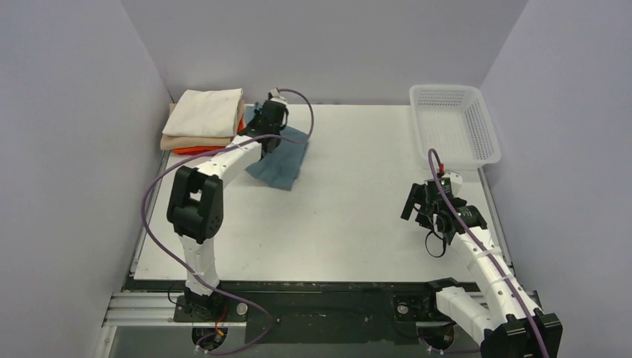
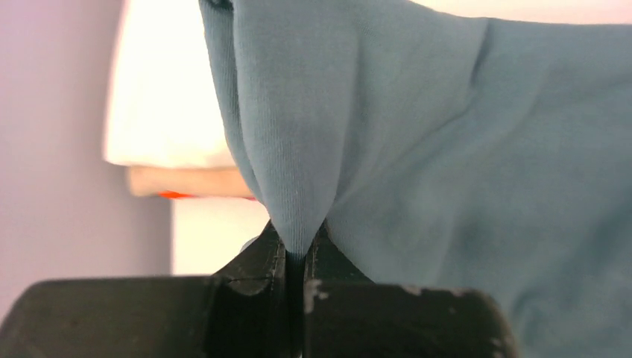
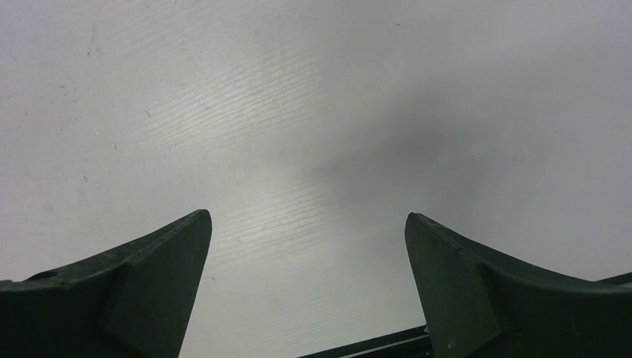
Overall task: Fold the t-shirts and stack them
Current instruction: Put the neatly folded tshirt into the corner of the board with the left arm
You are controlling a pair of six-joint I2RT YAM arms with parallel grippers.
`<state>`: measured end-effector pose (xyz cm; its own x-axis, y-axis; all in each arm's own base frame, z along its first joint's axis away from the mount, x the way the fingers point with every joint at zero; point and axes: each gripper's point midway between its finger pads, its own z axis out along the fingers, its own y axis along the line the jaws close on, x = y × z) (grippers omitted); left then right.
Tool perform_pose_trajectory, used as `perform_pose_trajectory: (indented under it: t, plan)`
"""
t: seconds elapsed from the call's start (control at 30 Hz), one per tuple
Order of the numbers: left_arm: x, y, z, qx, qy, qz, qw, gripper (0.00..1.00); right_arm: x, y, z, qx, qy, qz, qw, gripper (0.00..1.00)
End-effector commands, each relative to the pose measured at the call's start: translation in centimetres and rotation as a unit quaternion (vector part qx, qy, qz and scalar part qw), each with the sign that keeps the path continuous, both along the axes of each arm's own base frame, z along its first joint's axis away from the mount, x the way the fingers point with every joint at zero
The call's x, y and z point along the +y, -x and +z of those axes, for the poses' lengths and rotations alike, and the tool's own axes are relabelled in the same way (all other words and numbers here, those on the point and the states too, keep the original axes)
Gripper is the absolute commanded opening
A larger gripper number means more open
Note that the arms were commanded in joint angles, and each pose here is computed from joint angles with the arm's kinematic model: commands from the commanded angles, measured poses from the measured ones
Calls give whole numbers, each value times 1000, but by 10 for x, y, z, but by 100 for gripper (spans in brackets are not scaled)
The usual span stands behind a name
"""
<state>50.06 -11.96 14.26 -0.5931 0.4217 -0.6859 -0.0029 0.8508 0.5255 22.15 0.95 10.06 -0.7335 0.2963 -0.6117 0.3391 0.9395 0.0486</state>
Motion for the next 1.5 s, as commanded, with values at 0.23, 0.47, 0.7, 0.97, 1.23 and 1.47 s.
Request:
perform_pose_trajectory:
  t: [0.23,0.47,0.7,0.97,1.23,1.47]
  plan:
    - [100,-84,160,-149,-35,-11,988,0,-5,-13,-3,23,22,-2,999,98]
    - [115,-92,216,-192,-8,-9,981,0,-11,-13,-5,34,41,-8,999,97]
    - [120,-87,261,-231,33,-24,972,0,-15,-14,-3,34,49,-13,998,97]
    - [143,-97,247,-226,37,-16,973,0,-15,-15,-6,42,51,-16,998,97]
    - [171,-133,202,-209,36,-15,977,0,-21,-13,-1,55,65,-27,996,97]
    - [220,-157,176,-217,50,9,975,0,-24,-12,3,65,70,-46,994,97]
